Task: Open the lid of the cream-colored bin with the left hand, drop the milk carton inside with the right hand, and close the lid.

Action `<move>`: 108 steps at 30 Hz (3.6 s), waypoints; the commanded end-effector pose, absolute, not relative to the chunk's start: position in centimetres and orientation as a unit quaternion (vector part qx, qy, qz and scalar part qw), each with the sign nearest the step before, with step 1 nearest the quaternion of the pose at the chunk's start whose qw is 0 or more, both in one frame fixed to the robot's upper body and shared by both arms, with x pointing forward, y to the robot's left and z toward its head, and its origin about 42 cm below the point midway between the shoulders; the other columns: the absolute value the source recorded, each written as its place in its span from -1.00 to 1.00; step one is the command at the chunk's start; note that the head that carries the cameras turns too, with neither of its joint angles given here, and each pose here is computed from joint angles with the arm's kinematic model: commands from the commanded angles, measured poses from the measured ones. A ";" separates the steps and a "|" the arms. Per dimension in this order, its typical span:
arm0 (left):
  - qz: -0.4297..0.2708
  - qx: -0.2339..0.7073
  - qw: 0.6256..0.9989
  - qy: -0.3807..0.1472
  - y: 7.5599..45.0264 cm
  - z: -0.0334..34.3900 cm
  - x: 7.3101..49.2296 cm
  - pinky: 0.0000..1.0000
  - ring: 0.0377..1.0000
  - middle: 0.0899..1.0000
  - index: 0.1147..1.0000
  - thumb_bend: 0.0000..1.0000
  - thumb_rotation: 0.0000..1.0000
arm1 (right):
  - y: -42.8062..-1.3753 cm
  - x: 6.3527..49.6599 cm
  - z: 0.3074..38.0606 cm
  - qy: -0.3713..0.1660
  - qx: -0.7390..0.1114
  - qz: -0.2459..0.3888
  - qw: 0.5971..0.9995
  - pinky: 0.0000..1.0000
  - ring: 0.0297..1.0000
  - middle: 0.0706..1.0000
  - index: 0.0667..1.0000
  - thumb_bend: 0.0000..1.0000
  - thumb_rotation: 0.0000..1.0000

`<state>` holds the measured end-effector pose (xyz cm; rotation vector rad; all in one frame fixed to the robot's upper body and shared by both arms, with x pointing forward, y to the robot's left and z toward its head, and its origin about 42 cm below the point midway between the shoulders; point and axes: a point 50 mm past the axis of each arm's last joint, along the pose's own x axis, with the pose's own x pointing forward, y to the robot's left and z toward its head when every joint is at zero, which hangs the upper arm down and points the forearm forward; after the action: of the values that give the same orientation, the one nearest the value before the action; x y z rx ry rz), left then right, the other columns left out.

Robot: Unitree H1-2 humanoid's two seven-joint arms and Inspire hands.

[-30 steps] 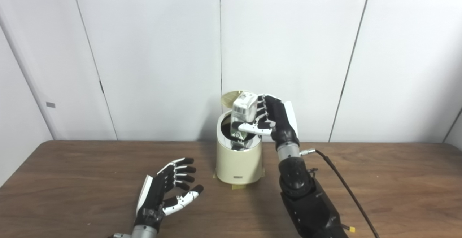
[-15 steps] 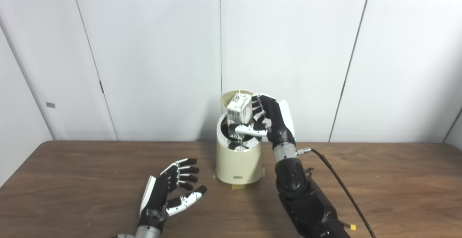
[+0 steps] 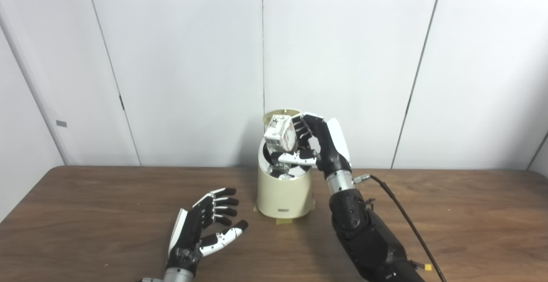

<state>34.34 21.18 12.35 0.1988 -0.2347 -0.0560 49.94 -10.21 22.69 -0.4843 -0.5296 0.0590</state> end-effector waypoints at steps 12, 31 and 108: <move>-0.030 0.101 0.989 -0.103 20.6 11.0 33.3 0.08 0.21 0.30 0.41 0.27 -0.89 | -10.6 50.8 24.5 -0.243 -0.324 0.066 0.912 -0.04 0.20 0.34 0.32 0.75 -1.00; -0.030 0.107 0.989 -0.102 20.9 11.0 33.4 0.08 0.20 0.29 0.40 0.27 -0.89 | -10.7 50.0 24.7 -0.238 -0.321 0.078 0.913 -0.04 0.23 0.38 0.34 0.74 -0.99; -0.038 0.110 0.988 -0.103 21.1 11.3 33.3 0.06 0.19 0.28 0.37 0.26 -0.90 | -16.9 43.7 28.1 -0.381 -0.414 -0.099 0.821 0.06 0.38 0.45 0.21 0.43 -1.00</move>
<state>34.33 21.10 12.40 0.2055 -0.2318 -0.0705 43.32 -16.97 25.46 -0.9022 -0.7415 -0.1778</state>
